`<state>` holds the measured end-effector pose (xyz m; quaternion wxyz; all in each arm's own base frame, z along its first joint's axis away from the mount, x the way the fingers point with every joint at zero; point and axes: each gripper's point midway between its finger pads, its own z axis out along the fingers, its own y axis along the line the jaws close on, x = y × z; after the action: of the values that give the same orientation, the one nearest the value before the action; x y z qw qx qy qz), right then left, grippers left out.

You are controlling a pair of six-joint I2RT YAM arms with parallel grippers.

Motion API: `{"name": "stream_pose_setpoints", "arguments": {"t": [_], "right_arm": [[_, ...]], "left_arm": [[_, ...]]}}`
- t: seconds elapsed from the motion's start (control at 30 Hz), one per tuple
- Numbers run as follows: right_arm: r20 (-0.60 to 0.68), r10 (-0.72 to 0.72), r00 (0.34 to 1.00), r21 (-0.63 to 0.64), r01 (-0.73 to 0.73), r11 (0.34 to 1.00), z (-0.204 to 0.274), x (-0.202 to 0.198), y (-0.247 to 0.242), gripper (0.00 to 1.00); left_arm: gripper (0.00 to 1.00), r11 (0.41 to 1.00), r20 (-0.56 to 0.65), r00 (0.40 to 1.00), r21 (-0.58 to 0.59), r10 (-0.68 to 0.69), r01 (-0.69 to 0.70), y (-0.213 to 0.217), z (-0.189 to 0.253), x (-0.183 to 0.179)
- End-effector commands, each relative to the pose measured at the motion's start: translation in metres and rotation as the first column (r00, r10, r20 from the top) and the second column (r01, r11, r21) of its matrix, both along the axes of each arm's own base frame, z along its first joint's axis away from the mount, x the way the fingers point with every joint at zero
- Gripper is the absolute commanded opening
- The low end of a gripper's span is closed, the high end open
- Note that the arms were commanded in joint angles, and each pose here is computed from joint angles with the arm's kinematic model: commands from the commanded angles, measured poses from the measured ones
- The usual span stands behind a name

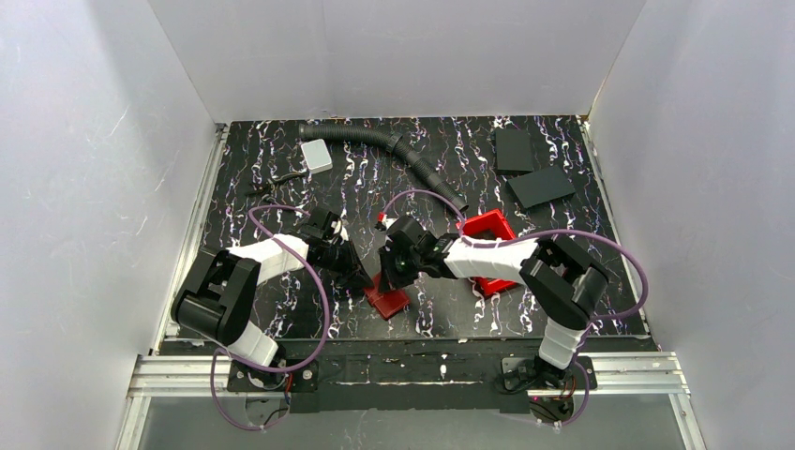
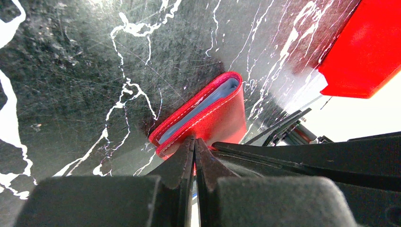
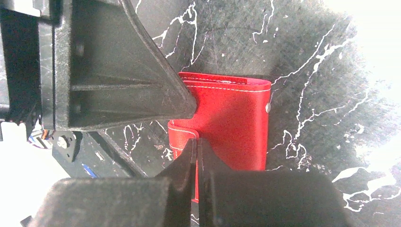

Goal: Put the credit cards into the card holder
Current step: Close the card holder at the center of the board.

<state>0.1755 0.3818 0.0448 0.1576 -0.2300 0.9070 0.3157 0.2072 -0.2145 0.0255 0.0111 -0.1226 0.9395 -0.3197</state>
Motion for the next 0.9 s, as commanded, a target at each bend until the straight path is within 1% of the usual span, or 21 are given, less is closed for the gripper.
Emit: {"name": "stream_pose_setpoints", "arguments": {"t": [0.0,0.13,0.33,0.57,0.7,0.87], "right_arm": [[-0.037,0.006,0.999,-0.016,-0.007,1.0,-0.012,-0.006,-0.006,0.01],[-0.07,0.018,0.997,0.01,-0.017,1.0,-0.01,-0.014,-0.006,0.01],[-0.076,0.018,0.997,0.033,-0.016,0.999,0.001,-0.019,-0.008,0.01],[-0.061,0.018,0.998,0.036,-0.016,0.999,0.006,-0.019,-0.01,0.01],[-0.044,-0.008,0.999,0.006,0.008,1.0,-0.002,-0.013,-0.015,0.01],[-0.016,0.006,1.0,0.022,-0.005,1.0,0.002,-0.005,-0.005,0.01]], "left_arm": [[0.01,0.997,-0.028,1.0,0.078,-0.008,0.01,0.014,-0.013,-0.011],[0.01,0.997,-0.03,1.0,0.079,-0.009,0.011,0.014,-0.014,-0.012],[0.0,0.997,-0.031,0.999,0.079,-0.009,0.011,0.014,-0.014,-0.012],[0.01,0.997,-0.03,1.0,0.079,-0.008,0.011,0.014,-0.014,-0.012],[0.0,0.997,-0.03,1.0,0.08,-0.007,0.009,0.014,-0.013,-0.012],[0.0,0.997,-0.031,0.999,0.076,-0.007,0.01,0.014,-0.014,-0.012]]}}
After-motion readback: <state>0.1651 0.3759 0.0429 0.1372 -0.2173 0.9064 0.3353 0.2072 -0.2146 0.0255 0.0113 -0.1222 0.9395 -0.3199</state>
